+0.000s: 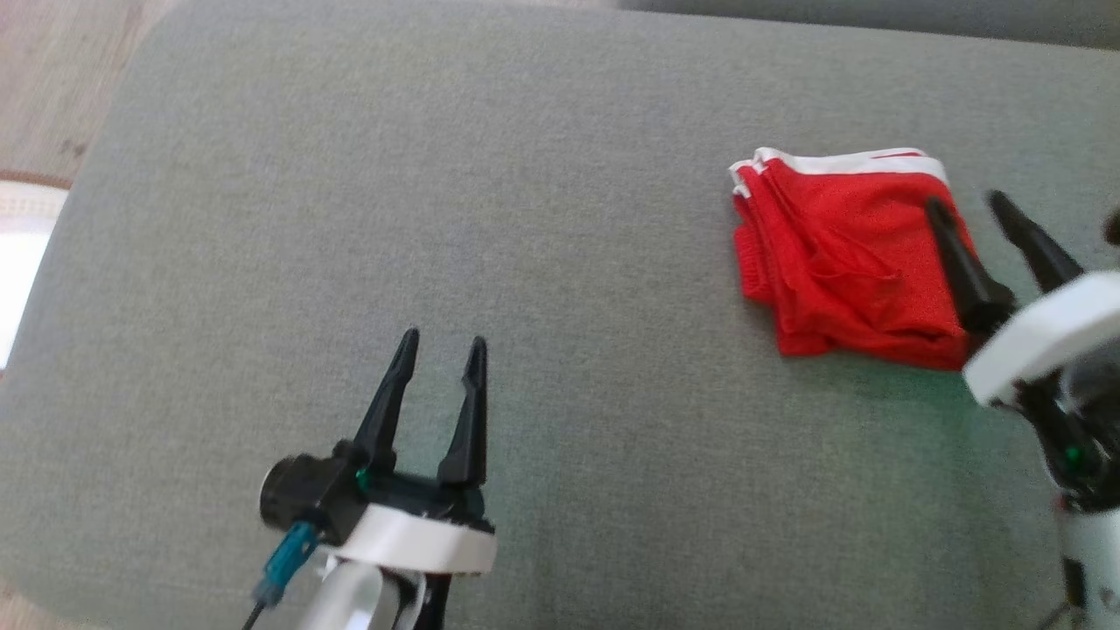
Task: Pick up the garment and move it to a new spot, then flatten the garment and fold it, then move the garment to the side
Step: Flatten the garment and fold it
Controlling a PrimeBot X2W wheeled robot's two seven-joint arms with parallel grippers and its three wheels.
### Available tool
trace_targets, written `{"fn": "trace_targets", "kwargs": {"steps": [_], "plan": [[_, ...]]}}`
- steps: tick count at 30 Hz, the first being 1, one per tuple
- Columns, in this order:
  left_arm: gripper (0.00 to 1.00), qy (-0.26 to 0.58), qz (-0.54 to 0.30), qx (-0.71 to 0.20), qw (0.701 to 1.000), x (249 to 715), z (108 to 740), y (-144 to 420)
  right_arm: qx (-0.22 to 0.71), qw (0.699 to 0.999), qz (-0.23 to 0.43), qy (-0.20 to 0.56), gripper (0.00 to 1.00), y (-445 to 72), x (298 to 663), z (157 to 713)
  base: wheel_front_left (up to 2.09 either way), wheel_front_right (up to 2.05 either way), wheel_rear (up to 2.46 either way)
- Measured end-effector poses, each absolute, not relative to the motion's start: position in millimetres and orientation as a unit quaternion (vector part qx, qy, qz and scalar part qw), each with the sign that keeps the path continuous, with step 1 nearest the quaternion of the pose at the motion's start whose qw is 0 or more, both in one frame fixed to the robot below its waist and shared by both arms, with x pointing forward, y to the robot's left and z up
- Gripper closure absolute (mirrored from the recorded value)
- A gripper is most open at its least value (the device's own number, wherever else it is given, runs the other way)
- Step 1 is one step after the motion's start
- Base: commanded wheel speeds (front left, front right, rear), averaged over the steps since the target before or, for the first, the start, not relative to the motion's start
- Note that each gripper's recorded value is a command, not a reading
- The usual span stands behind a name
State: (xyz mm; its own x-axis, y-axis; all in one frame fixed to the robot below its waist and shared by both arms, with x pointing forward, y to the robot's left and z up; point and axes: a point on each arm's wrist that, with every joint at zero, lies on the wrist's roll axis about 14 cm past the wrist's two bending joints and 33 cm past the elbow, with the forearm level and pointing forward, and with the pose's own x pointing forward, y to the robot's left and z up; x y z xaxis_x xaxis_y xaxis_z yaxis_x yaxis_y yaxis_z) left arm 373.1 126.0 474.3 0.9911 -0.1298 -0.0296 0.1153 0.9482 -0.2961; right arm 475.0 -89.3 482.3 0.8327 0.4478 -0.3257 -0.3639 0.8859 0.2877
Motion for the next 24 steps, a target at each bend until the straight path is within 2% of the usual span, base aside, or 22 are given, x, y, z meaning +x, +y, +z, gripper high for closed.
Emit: {"fn": "trace_targets", "kwargs": {"steps": [6,12,18,19,20,21,22,24], "plan": [[0.00,0.033,-0.057,-0.152,0.986,360,469,127,0.069,0.974,0.151,0.152,0.00,-139,468,487,0.00,0.00,0.00],[0.00,0.023,-0.044,-0.147,0.988,350,473,136,0.048,0.988,0.121,0.088,0.00,-160,456,502,0.00,0.00,0.00],[0.00,0.021,-0.040,-0.146,0.988,341,474,140,0.042,0.988,0.111,0.098,0.00,-166,435,477,0.00,0.00,0.00],[0.00,0.020,-0.041,-0.146,0.988,341,474,141,0.040,0.987,0.113,0.107,0.05,-164,434,470,0.00,0.00,0.00],[0.00,0.019,-0.042,-0.146,0.988,341,475,141,0.040,0.985,0.116,0.118,0.35,-161,435,463,0.00,0.00,0.00],[0.00,0.019,-0.041,-0.146,0.988,342,475,141,0.039,0.984,0.121,0.129,0.59,-158,436,455,0.00,0.00,0.00],[0.00,0.020,-0.039,-0.146,0.988,342,474,142,0.033,0.982,0.128,0.138,1.00,-153,438,450,0.00,0.00,0.00],[0.00,0.023,-0.035,-0.146,0.988,342,472,144,0.029,0.978,0.141,0.148,1.00,-142,448,442,0.00,0.00,0.00]]}}
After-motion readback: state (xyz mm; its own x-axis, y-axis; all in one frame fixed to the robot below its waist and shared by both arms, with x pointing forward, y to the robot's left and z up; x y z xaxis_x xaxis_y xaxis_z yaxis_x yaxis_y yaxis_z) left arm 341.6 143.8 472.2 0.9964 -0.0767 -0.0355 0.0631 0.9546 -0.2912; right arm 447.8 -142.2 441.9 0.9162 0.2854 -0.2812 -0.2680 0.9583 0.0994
